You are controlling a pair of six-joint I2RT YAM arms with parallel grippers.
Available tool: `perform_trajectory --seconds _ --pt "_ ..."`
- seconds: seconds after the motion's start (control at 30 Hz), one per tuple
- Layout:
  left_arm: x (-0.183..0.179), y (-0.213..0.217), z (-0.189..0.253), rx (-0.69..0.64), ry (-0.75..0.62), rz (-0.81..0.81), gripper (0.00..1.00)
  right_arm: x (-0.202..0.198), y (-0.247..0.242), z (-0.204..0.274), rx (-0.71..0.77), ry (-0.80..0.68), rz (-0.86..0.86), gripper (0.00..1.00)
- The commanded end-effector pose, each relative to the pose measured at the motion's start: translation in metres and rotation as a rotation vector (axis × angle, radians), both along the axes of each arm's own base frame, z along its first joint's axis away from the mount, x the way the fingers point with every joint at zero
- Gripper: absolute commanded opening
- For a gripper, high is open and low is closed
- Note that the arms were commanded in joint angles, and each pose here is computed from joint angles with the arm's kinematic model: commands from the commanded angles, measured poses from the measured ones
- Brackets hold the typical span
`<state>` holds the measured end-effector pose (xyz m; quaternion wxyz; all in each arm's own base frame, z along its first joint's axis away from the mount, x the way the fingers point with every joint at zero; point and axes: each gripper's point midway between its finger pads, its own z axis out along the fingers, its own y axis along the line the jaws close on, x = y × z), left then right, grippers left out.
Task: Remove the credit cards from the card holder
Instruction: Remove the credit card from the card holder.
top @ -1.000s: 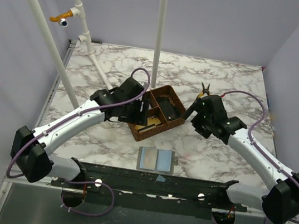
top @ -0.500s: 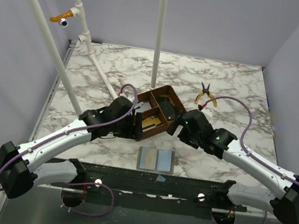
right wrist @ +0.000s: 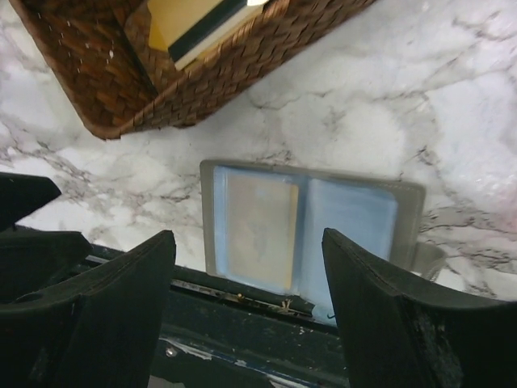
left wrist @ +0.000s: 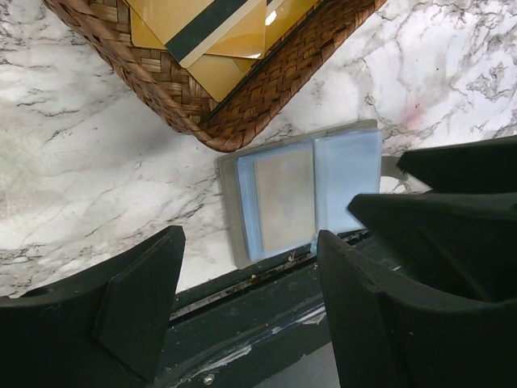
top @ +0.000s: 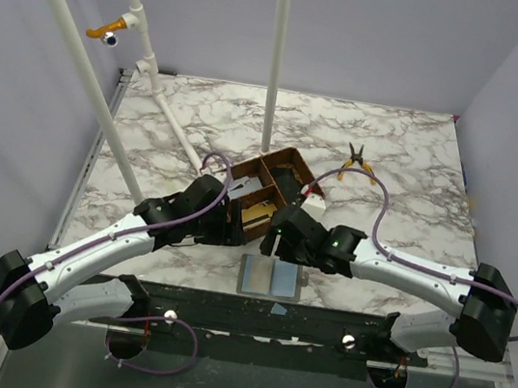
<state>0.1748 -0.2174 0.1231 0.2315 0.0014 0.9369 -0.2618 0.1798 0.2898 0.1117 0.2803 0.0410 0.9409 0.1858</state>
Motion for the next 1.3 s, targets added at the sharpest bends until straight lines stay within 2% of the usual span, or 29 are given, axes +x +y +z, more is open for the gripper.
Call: perform_trajectory --seconds 0.0,0.1,0.17,0.2,0.5,1.07,1.27 --pt "-0.006 0.004 0.003 -0.023 -0.003 0.018 0.69 -0.015 0.016 -0.018 0.004 0.015 0.018 0.76" --pt "-0.009 0.008 0.000 -0.008 0.009 0.021 0.69 -0.026 0.024 -0.034 -0.007 0.041 0.051 0.65" --pt "-0.011 0.010 -0.002 -0.003 0.011 0.021 0.69 -0.031 0.027 -0.042 -0.041 0.045 0.062 0.64" --pt "-0.011 0.011 -0.004 0.002 0.013 0.022 0.69 -0.032 0.029 -0.045 -0.059 0.043 0.064 0.60" --pt "-0.015 0.014 -0.011 0.002 0.034 0.042 0.69 -0.034 0.021 -0.065 -0.234 0.019 0.066 0.59" --pt "-0.017 0.007 -0.024 0.003 0.072 0.013 0.69 -0.038 0.015 -0.086 -0.277 0.040 0.058 0.58" --pt "-0.019 0.006 -0.028 0.003 0.085 0.006 0.69 -0.043 0.016 -0.094 -0.252 0.063 0.064 0.45"
